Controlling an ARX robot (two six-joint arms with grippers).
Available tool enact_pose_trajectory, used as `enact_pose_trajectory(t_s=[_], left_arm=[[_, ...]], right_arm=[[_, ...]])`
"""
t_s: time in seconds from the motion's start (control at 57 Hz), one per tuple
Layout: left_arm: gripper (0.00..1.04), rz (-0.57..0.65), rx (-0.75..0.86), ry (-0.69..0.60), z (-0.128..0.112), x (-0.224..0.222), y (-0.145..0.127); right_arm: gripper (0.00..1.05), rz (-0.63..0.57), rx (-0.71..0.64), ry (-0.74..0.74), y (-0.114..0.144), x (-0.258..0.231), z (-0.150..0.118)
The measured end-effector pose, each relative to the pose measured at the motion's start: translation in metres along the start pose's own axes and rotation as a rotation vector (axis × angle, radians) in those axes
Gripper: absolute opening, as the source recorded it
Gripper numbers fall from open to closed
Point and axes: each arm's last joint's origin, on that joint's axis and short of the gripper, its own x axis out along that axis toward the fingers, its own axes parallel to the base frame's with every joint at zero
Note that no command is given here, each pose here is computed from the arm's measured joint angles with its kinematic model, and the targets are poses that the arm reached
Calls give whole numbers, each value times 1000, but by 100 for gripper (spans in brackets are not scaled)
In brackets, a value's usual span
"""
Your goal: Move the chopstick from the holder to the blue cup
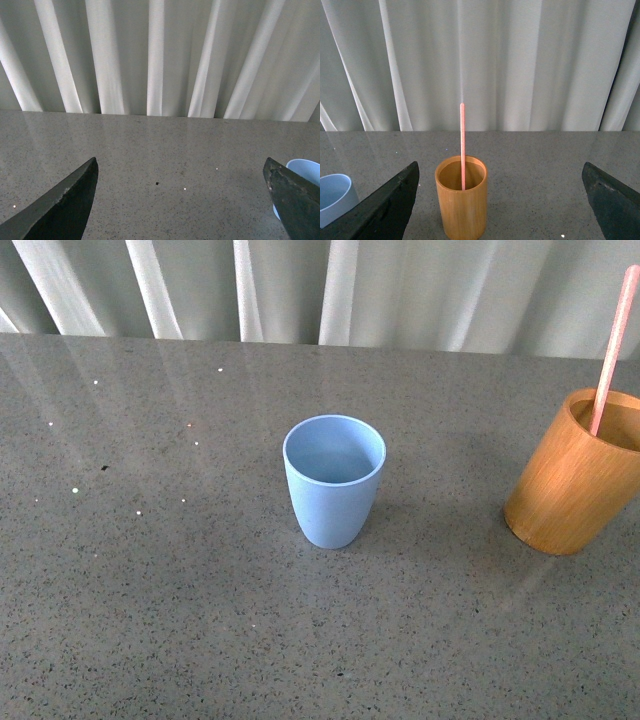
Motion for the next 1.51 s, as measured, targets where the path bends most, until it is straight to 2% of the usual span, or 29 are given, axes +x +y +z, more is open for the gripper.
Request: enact_pose_trajectory(t_s=[0.193, 0.211, 0.281, 0.333, 0.509, 0.596, 0.684, 0.86, 1.509], left_arm=[[98, 0, 0, 0, 0, 0, 0], [98, 0, 0, 0, 0, 0, 0], [98, 0, 0, 0, 0, 0, 0], [98, 0, 0, 0, 0, 0, 0], [98, 0, 0, 0, 0, 0, 0], [98, 0, 0, -1, 0, 0, 0], [98, 0, 0, -1, 0, 0, 0], [98, 0, 0, -1, 0, 0, 0], [98, 0, 0, -1, 0, 0, 0]], right_arm=[[95, 0, 0, 0, 0, 0, 0], [95, 9, 8, 23, 0, 0, -1], [95, 41, 85, 290, -3, 6, -5], [95, 30, 109, 344, -10, 14, -7], [95, 51, 37, 285, -32, 57, 6], [95, 78, 32, 326, -38, 85, 1], [95, 112, 46, 378, -36, 108, -8], [95, 172, 51, 372, -29, 140, -8], [95, 233, 124, 405, -12, 219, -24]])
